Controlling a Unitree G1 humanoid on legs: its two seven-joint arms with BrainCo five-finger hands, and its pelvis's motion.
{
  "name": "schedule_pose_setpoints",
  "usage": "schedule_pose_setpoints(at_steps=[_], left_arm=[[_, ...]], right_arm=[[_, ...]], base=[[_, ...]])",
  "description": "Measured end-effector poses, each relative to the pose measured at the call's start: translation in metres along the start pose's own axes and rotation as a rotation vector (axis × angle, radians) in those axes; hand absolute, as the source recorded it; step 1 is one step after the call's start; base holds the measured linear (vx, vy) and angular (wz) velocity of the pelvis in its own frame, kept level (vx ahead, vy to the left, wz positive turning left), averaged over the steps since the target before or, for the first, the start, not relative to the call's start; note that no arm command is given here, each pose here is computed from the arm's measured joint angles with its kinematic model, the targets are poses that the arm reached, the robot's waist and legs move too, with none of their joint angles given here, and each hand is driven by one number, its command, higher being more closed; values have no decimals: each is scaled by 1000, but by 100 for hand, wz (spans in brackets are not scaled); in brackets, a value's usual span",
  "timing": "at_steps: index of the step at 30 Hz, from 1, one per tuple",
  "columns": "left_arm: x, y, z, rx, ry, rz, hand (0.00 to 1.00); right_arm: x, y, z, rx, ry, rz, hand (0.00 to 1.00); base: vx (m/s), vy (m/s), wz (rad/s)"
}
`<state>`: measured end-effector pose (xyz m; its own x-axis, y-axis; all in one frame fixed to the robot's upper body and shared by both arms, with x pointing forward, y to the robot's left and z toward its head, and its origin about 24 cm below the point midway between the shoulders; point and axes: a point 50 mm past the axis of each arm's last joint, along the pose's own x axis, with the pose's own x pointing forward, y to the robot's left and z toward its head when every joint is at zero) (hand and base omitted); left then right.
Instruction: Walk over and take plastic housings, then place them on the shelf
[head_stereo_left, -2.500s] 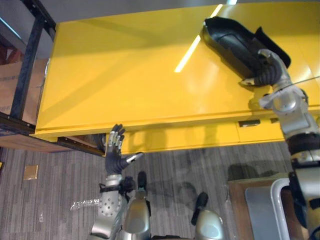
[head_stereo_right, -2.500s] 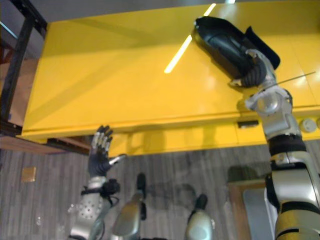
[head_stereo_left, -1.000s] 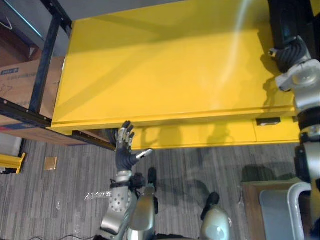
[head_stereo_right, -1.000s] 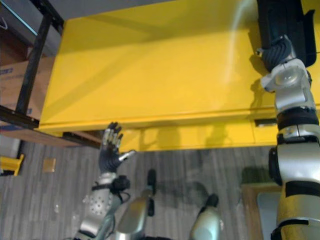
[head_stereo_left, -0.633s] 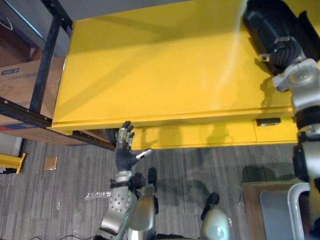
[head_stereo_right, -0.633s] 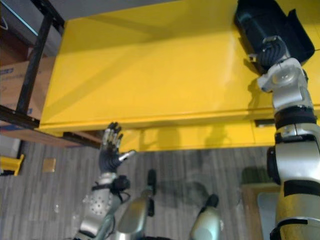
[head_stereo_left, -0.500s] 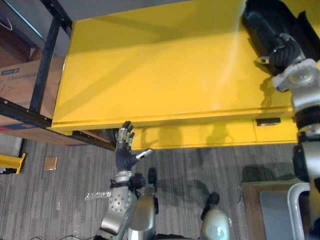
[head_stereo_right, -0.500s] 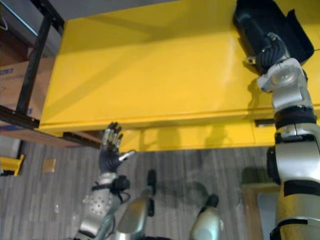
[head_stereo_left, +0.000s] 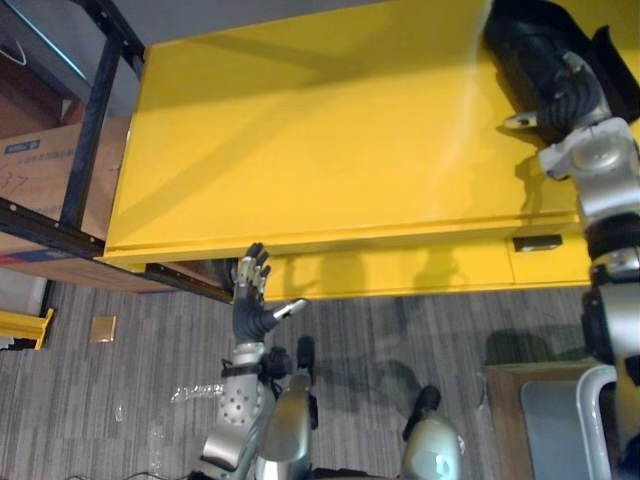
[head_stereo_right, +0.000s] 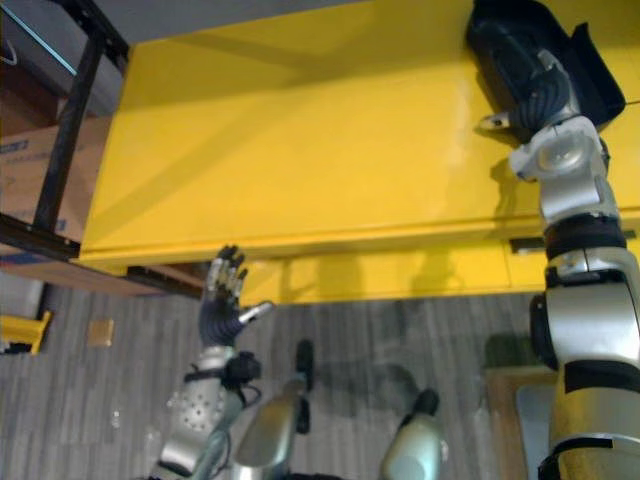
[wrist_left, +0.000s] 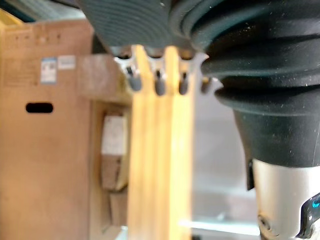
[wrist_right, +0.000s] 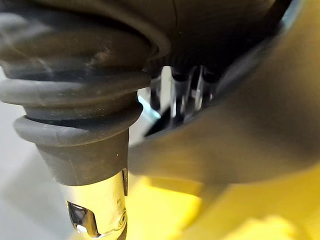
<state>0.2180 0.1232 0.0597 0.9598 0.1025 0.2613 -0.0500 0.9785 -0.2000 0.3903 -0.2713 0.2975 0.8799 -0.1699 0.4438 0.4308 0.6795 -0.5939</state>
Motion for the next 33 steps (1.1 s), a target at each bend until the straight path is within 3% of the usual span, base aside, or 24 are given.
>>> schedule_pose_setpoints(at_steps=[7,10,16,24,33], left_arm=[[-2,0,1,0,0,-26,0],[-3,1,4,-4,-9,-33,0],[-6,3,6,-8,-15,-35,0],[-8,10,0,14,13,-5,0],[-9,8,-4,29,32,-10,0]], right_arm=[[-8,7,50,185,-246,-30,0],[-16,15,50,222,-268,-19,0],[-29,18,52,181,-310,-60,0],[-30,16,5,-102,-11,-169,0],[-32,24,-34,-100,204,-84,0]], base=[[-2,-19,-1],[0,0,0],[-28,-9,-1],[-6,-11,-3],[11,-29,3]])
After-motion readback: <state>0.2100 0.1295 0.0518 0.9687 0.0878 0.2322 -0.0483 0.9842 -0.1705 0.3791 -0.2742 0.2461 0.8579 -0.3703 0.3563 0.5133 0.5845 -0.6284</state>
